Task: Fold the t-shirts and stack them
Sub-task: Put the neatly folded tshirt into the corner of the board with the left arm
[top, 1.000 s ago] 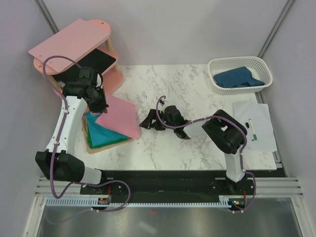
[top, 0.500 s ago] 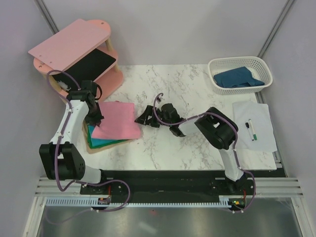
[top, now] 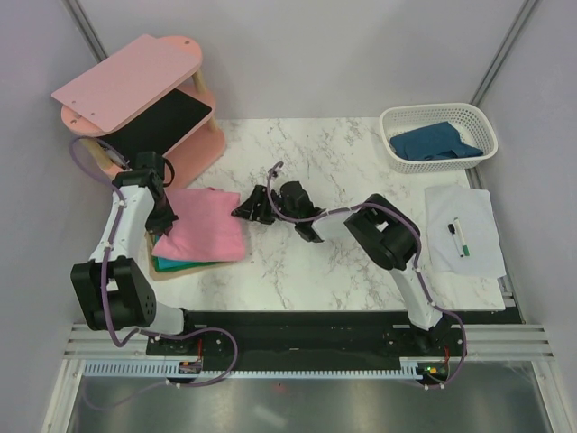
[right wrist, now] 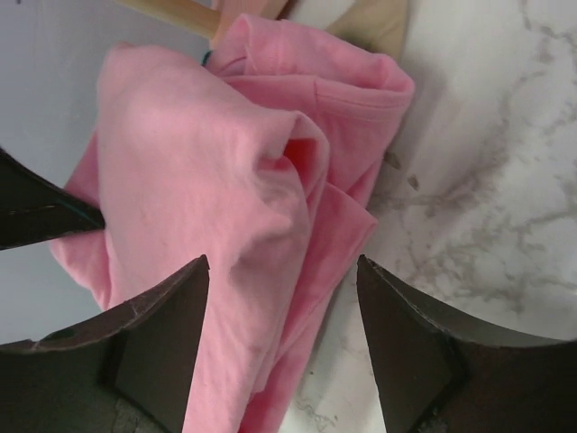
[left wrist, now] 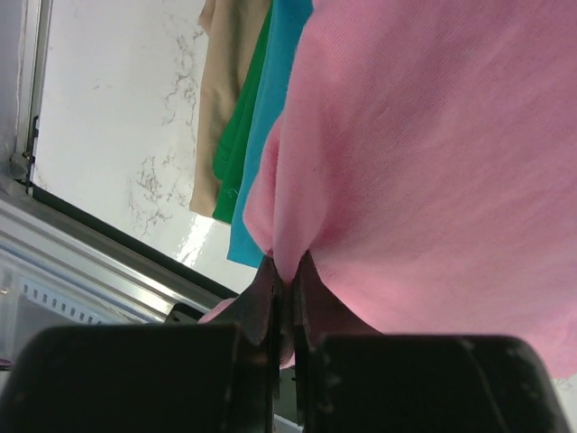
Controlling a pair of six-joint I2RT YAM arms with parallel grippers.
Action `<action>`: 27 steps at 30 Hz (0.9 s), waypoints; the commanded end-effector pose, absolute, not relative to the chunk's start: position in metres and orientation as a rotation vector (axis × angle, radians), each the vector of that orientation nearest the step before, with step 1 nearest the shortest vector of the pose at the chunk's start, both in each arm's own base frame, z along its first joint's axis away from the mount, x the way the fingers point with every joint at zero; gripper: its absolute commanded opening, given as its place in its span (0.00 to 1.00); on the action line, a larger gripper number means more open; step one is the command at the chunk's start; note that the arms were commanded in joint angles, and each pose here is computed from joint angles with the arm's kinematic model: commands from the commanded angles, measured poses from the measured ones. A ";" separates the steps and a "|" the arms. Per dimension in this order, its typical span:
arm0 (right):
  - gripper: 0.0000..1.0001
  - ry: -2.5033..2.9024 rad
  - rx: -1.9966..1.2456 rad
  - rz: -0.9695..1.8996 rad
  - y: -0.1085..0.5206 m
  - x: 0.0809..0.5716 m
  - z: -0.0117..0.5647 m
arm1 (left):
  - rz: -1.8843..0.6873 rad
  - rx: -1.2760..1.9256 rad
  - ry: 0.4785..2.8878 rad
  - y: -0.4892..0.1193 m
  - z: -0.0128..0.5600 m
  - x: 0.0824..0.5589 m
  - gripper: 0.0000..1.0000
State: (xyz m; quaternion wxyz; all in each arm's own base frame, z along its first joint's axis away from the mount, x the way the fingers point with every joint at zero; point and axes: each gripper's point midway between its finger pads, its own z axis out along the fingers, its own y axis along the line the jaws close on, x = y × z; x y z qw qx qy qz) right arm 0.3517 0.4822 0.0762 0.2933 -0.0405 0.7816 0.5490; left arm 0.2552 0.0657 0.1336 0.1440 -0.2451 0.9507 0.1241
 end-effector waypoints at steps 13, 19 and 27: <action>0.43 2.043 -0.288 1.561 0.535 0.352 0.098 | 0.394 -0.824 2.689 0.080 0.125 0.251 0.02; 0.33 2.002 -0.322 1.528 0.533 0.354 0.116 | 0.299 -0.834 2.566 0.081 0.144 0.266 0.02; 0.33 1.916 -0.347 1.518 0.536 0.360 0.158 | 0.311 -0.835 2.384 0.094 0.191 0.277 0.02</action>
